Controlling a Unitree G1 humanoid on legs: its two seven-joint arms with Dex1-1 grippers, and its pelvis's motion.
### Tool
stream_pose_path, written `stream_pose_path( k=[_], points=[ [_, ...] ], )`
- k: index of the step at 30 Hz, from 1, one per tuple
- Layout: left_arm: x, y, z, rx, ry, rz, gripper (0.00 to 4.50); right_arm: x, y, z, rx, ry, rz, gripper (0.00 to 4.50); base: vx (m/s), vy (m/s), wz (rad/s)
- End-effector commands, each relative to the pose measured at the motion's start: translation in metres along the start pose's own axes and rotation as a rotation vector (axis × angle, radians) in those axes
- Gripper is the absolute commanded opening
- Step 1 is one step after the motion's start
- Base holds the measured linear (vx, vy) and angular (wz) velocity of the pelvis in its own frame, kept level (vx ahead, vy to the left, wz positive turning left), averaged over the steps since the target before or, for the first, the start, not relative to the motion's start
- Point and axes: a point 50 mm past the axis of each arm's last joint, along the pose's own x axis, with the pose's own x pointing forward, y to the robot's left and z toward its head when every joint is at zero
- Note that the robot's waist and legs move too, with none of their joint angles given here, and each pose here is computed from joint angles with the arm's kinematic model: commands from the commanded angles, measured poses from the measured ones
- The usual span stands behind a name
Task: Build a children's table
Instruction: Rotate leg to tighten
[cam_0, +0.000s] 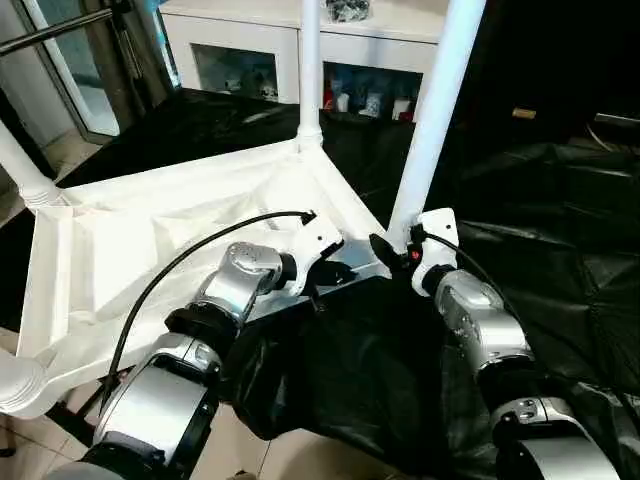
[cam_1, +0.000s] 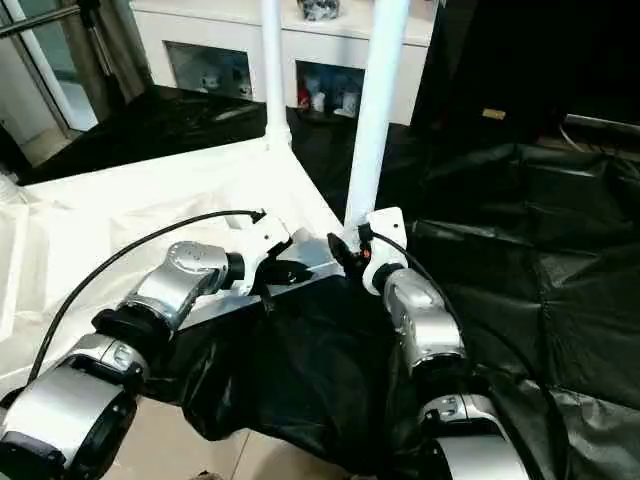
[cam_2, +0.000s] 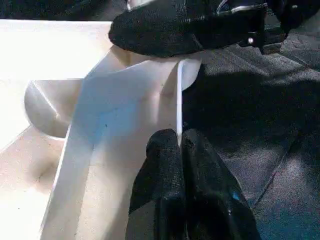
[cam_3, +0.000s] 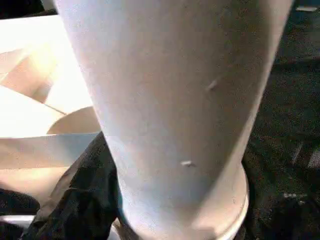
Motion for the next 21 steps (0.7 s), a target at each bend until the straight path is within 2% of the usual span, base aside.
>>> stream_pose_path(
  k=[1, 4, 14, 17, 21],
  points=[
    [0.012, -0.007, 0.037, 0.069, -0.145, -0.013, 0.00, 0.011, 0.047, -0.014, 0.031, 0.051, 0.219, 3.48, 0.000, 0.000, 0.00],
    [0.006, -0.013, 0.030, 0.106, -0.144, -0.130, 0.00, 0.003, 0.041, -0.010, -0.048, 0.054, 0.328, 3.89, 0.000, 0.000, 0.00],
    [-0.014, -0.018, 0.013, 0.165, -0.099, -0.319, 0.00, -0.022, 0.025, -0.003, -0.133, 0.063, 0.584, 3.89, 0.000, 0.000, 0.00],
    [-0.025, -0.016, 0.004, 0.181, -0.057, -0.370, 0.00, -0.041, 0.018, -0.004, -0.211, 0.114, 0.728, 3.89, 0.000, 0.000, 0.00],
    [-0.036, -0.013, -0.004, 0.185, -0.022, -0.401, 0.00, -0.051, 0.013, -0.003, -0.212, 0.144, 0.795, 3.89, 0.000, 0.000, 0.00]
  ],
)
